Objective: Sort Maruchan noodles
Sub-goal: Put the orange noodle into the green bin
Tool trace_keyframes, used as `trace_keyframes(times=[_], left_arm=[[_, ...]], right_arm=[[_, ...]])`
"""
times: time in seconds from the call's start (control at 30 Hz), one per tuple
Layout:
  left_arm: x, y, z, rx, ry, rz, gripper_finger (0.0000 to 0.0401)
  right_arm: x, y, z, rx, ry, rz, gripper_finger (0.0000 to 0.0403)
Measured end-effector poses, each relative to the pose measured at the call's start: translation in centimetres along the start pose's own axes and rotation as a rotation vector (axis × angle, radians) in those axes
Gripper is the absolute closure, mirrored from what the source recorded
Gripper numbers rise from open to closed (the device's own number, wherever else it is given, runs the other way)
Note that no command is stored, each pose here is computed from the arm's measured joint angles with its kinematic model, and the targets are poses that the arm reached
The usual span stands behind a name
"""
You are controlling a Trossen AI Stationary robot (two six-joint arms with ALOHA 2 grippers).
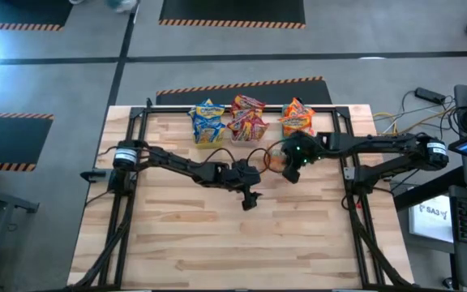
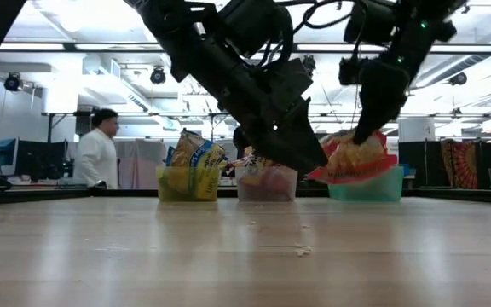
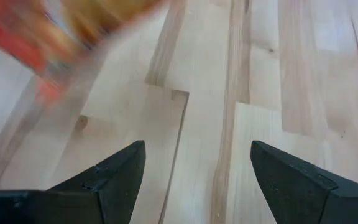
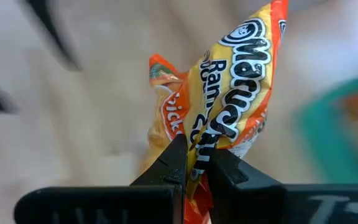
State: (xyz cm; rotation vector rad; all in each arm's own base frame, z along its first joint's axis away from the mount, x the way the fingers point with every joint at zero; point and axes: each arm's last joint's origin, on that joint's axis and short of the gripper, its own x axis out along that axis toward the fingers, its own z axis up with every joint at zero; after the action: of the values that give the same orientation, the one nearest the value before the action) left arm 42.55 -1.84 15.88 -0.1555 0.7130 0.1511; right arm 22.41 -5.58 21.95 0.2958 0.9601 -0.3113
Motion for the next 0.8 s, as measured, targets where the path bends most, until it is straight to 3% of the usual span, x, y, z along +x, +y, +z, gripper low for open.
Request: trace_keyframes(times=[0.17,0.3,0.5,0.8], left_arm=[[0.1,0.3,-0.8,-0.017,0.012,0.041,0.0126],[0.2,0.5,-1.3,-0.040,0.006,0.056,0.0126],[0.3,0.5,-1.7,-0.045,-0.008,0.052,0.0126],[0.3,0.6,-1.7,-0.044,-0.007,0.053,0.0126]], right_arm=[[-2.5,-0.5,1.5,-0.160,0.045,-0.269,0.0381],[-4.2,-0.7,2.6,-0.265,0.058,-0.399,0.0381],[-5.4,-1.0,3.0,-0.494,0.148,-0.503,0.0381],[-4.6,-2.3,1.5,-0.748,0.336,-0.487,0.0381]])
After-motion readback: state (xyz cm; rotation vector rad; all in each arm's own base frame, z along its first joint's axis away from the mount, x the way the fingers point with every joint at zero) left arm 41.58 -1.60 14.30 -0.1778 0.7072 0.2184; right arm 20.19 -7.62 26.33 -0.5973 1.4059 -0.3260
